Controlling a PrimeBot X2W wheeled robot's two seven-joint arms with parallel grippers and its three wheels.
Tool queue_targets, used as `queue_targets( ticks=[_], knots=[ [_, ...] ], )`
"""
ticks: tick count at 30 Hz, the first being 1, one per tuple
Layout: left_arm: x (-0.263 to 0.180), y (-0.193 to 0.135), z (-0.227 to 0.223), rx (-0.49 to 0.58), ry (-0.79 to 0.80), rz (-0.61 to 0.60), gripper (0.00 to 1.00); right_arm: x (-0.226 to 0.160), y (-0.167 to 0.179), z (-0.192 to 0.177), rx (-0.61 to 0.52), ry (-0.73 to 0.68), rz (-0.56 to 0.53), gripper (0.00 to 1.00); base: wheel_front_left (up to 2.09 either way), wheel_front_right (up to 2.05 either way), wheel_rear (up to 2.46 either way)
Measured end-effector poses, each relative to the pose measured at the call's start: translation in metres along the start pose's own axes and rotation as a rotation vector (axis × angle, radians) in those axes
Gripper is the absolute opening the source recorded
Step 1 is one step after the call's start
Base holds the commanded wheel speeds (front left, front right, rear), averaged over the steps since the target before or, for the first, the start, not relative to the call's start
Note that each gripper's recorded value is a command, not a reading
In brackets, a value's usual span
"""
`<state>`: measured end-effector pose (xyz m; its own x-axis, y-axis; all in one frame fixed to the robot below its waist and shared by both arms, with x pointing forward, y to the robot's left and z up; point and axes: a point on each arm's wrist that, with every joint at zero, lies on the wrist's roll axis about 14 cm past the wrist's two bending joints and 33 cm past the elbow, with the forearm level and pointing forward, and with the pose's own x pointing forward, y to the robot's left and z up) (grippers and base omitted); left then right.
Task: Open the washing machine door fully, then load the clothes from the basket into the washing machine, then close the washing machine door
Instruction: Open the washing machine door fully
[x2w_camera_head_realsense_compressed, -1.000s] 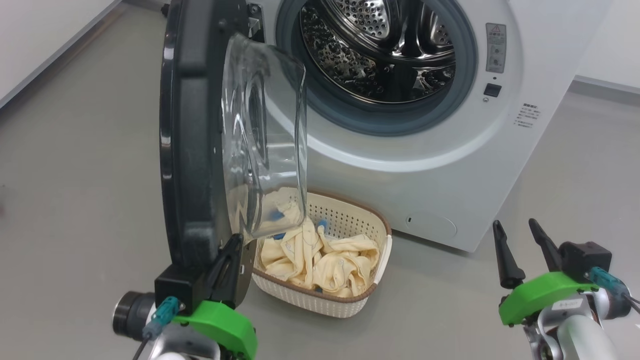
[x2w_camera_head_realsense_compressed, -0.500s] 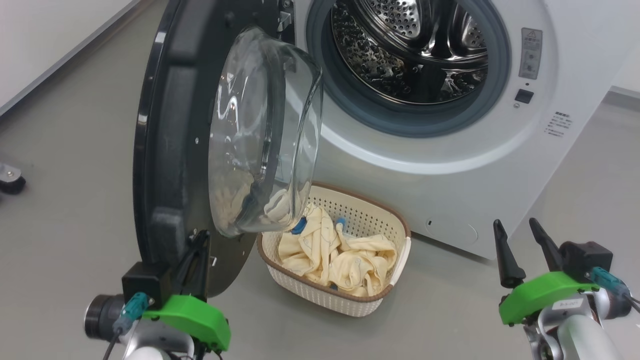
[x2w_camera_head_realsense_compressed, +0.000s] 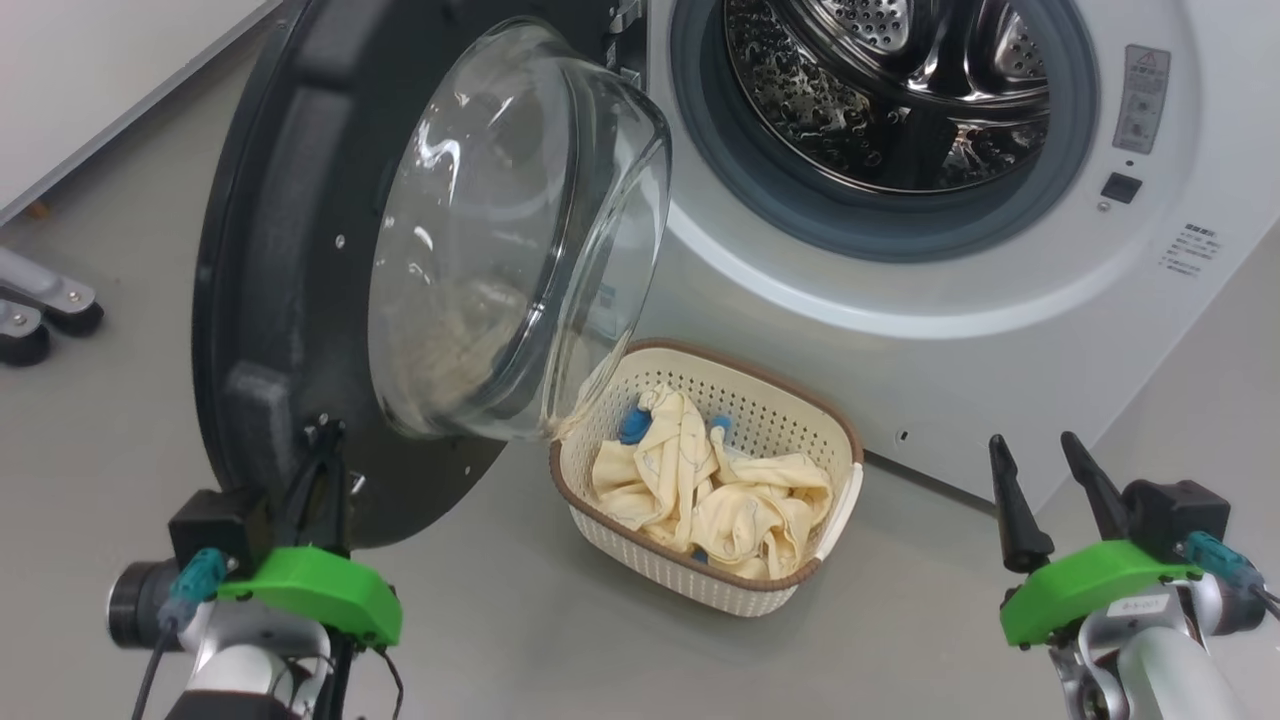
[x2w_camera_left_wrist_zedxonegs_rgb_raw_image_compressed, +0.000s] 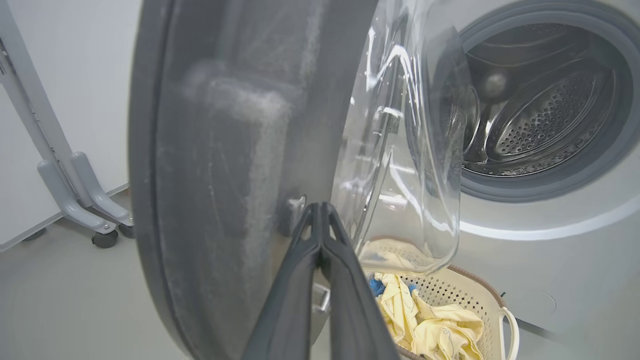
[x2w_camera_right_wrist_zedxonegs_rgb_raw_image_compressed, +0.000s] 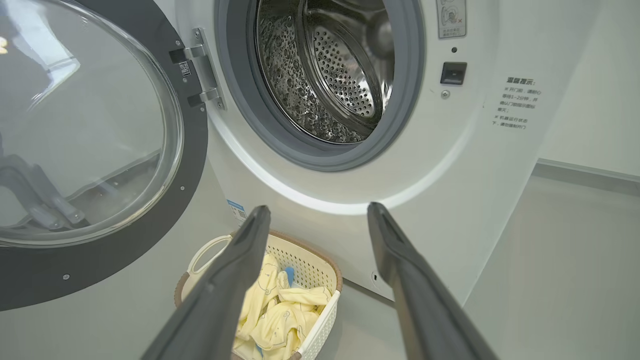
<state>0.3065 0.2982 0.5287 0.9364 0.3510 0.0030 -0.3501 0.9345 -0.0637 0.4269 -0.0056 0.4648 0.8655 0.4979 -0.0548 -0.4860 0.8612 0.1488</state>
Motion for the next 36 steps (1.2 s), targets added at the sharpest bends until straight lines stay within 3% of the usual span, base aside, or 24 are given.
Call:
queue_targets(
  ticks=[22,36],
  knots=[
    [0.048,0.073,-0.005,0.009,-0.006,0.195,0.0,0.024,-0.007,-0.021,0.018,0.037,0.024,1.0,0.0,0.0,0.0],
    [0.077,0.103,-0.007,0.003,0.022,0.257,0.0,0.039,-0.022,-0.027,0.002,0.041,0.027,1.0,0.0,0.0,0.0]
  ],
)
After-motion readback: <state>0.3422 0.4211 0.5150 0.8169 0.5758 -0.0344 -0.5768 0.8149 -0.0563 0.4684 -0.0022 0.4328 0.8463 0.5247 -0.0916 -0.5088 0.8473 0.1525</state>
